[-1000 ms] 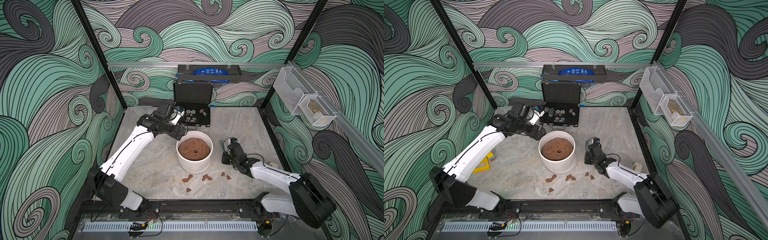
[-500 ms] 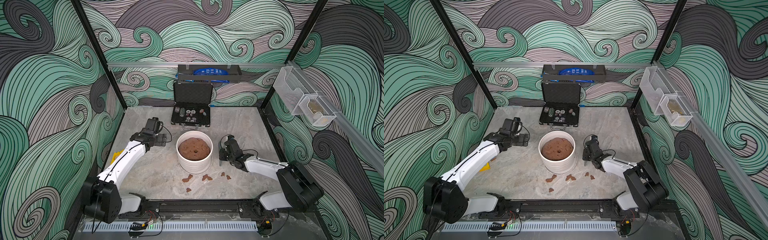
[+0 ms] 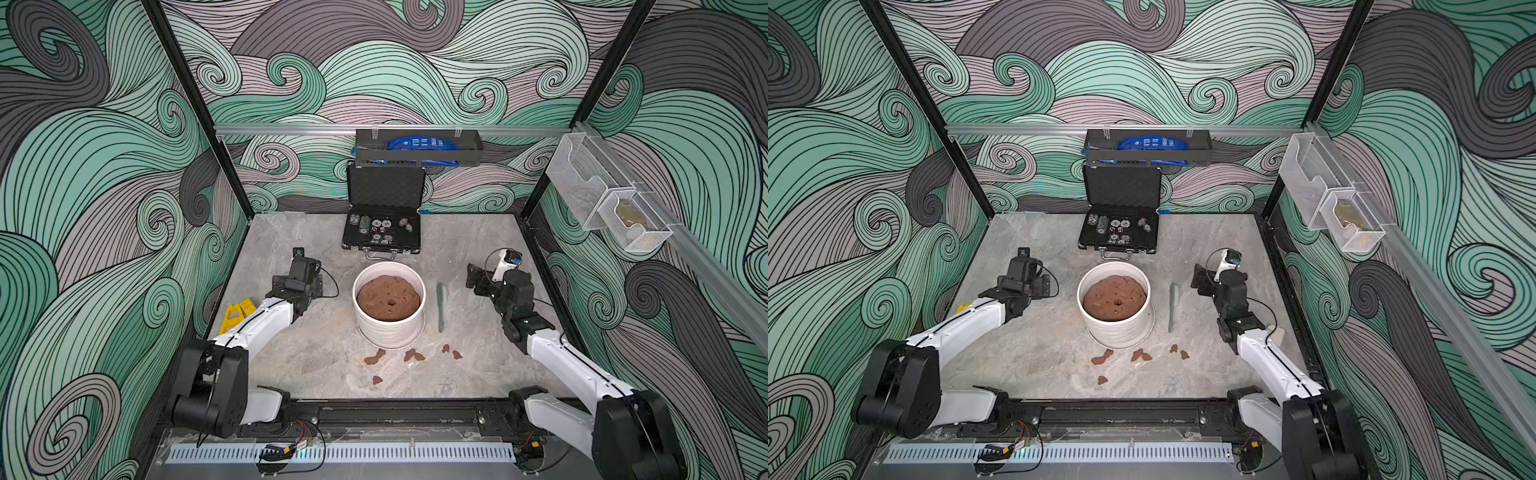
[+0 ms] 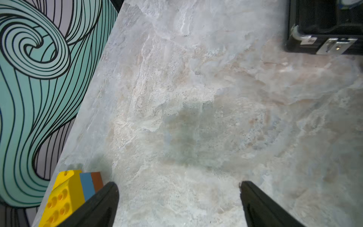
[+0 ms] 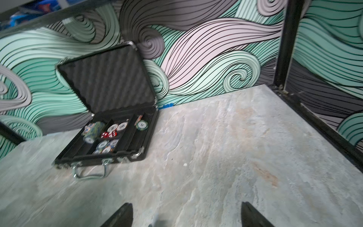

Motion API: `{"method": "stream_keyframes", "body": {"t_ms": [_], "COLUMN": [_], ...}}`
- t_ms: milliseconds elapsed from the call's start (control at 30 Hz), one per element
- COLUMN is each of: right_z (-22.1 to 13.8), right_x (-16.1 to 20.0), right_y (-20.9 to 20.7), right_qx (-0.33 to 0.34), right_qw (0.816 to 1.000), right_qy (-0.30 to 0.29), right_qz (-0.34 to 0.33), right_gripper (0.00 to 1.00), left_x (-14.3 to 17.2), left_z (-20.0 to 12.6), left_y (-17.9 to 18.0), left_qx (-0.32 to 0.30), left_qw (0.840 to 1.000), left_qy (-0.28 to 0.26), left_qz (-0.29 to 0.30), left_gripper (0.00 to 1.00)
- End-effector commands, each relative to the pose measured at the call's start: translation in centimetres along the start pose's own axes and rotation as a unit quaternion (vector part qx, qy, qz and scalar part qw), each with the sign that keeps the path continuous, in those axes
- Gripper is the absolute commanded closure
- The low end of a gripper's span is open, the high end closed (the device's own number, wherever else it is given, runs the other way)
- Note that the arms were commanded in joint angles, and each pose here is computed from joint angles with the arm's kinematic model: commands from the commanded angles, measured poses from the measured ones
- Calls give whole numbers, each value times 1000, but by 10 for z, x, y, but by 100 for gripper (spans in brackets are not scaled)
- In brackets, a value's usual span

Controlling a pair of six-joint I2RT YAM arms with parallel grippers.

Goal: Scrub the dried mud off the ceramic pot
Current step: Reset both arms

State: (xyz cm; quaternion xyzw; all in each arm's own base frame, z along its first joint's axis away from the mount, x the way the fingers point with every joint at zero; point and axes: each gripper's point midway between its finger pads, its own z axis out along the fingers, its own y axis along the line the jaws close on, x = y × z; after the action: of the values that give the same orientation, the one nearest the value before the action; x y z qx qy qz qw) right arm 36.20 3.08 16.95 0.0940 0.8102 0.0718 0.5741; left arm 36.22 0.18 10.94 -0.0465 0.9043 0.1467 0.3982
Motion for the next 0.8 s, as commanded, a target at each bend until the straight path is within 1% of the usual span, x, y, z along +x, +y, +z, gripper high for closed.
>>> {"method": "stream_keyframes", "body": {"t_ms": [0,67,133,267,300,333,367,433,467,500,533,567,600,667,767], "right_z": [5,5,4,10,9,6,10,24,21,15,17,23,24,14,19], "right_x": [-15,-17,-22,3,7,2,-1,11,11,9,16,23,25,18,21], "right_y": [-21,-36,-43,-49,-48,-47,-45,-41,-36,-23,-16,-16,-16,-15,-17], "right_qx": [27,46,49,40,35,32,19,-8,-23,-57,-65,-58,-51,-52,-47], "right_qw": [997,994,991,990,988,985,987,993,990,984,983,985,985,980,983], "right_qy": [-66,-85,-115,-116,-125,-148,-145,-104,-122,-148,-139,-125,-127,-161,-141], "right_qz": [-38,-44,-42,-70,-78,-77,-68,-55,-64,-87,-105,-107,-109,-108,-105], "right_gripper": [1,1,1,1,1,1,1,1,1,1,1,1,1,1,1], "left_x": [-36,-34,-33,-24,-22,-20,-21,-22,-22,-22,-22,-22,-22,-22,-22], "left_z": [4,8,13,27,29,32,33,34,34,35,36,38,40,44,45], "left_y": [-12,-16,-19,-23,-23,-24,-23,-21,-19,-17,-16,-15,-13,-15,-16], "left_qx": [34,42,46,44,43,42,39,36,34,32,31,30,32,53,62], "left_qw": [996,995,995,995,995,995,995,995,995,995,995,995,996,995,995], "left_qy": [-83,-88,-90,-84,-85,-87,-92,-95,-94,-93,-92,-91,-87,-78,-73], "left_qz": [-7,3,5,18,21,24,23,26,23,20,19,18,16,12,14], "left_gripper": [1,1,1,1,1,1,1,1,1,1,1,1,1,1,1]}}
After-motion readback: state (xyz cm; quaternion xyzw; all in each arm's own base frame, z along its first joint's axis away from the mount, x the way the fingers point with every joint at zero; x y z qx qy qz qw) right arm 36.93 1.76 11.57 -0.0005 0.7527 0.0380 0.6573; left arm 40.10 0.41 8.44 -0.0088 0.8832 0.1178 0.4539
